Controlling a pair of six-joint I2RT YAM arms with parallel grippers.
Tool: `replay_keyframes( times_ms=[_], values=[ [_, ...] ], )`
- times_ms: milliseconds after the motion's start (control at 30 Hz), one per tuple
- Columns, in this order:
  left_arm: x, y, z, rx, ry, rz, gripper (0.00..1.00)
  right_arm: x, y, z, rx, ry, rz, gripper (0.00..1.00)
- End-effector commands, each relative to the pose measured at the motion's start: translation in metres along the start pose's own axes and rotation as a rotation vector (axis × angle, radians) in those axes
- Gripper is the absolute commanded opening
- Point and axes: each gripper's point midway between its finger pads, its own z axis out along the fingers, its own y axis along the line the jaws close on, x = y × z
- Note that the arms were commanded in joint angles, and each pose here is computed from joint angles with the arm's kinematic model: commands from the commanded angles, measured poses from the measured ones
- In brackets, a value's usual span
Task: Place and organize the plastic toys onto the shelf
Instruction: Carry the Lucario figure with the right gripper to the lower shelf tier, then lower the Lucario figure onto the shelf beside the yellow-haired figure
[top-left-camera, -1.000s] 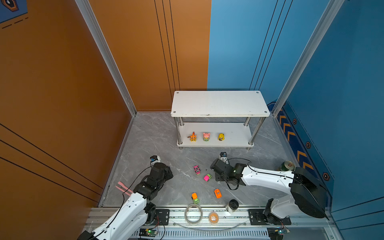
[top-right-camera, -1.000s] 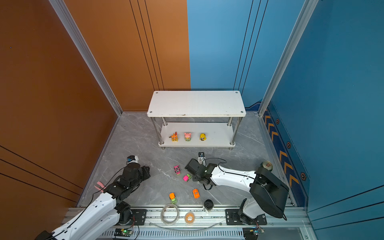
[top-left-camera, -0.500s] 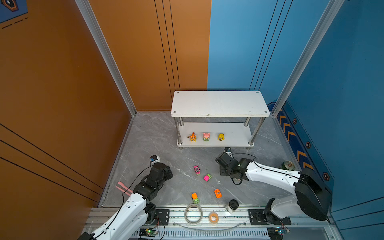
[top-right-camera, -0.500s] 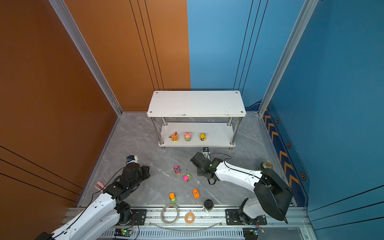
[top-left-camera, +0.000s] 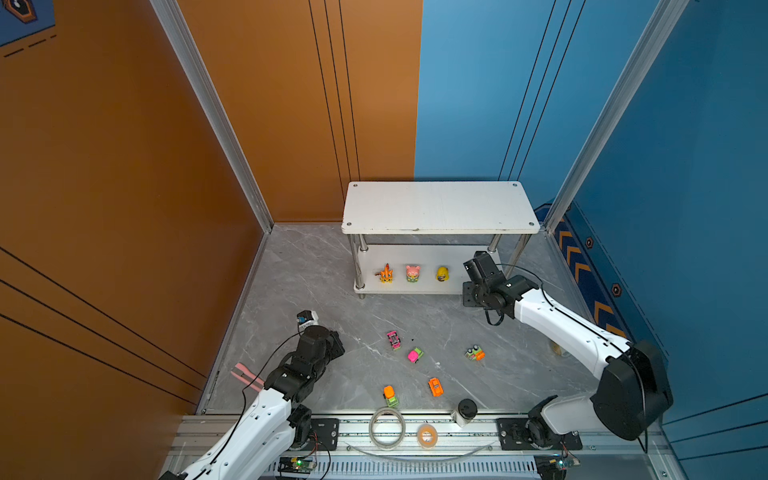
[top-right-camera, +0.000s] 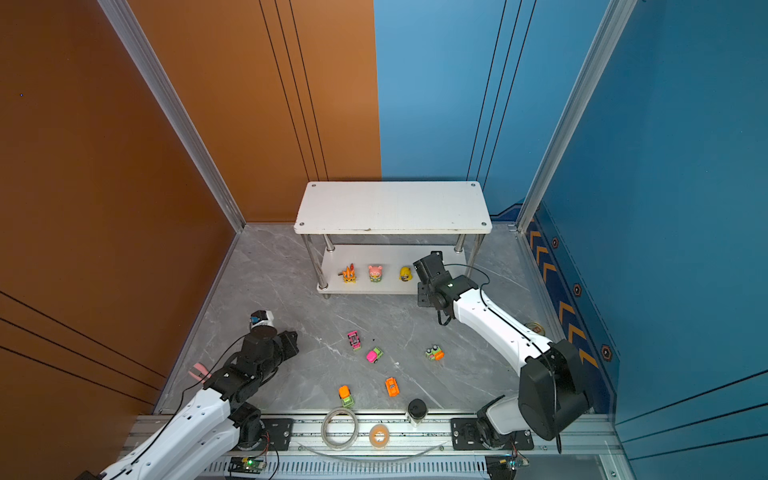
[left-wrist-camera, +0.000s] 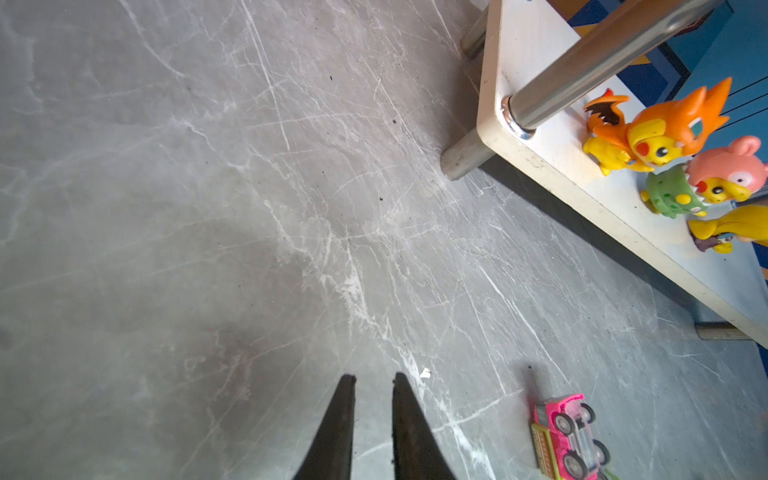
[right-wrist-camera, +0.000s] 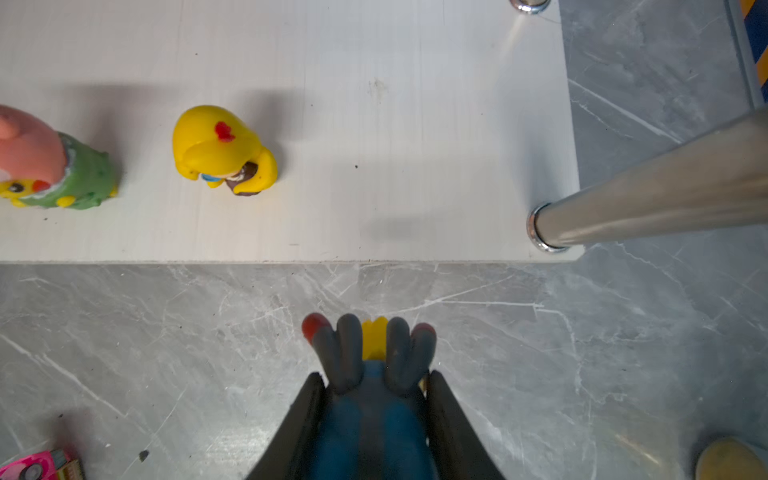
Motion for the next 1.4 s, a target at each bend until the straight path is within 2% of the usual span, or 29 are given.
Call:
replay_keyframes(
  times_ms=[0, 600, 1367],
  values=[
    [0.005, 0.012, -0.001, -0.045, 0.017, 0.018, 0.2, -0.014, 0.0, 0.004, -0.021, -0.007, -0.028, 0.07],
    [0.004, 0.011, 0.003, -0.058, 0.035, 0.02, 0.19, -0.059, 0.001, 0.024, -0.03, -0.123, -0.016, 0.06],
    [0.008, 0.018, 0.002, -0.078, 0.034, 0.005, 0.2, -0.061, -0.006, 0.052, -0.019, -0.069, 0.021, 0.1]
  ],
)
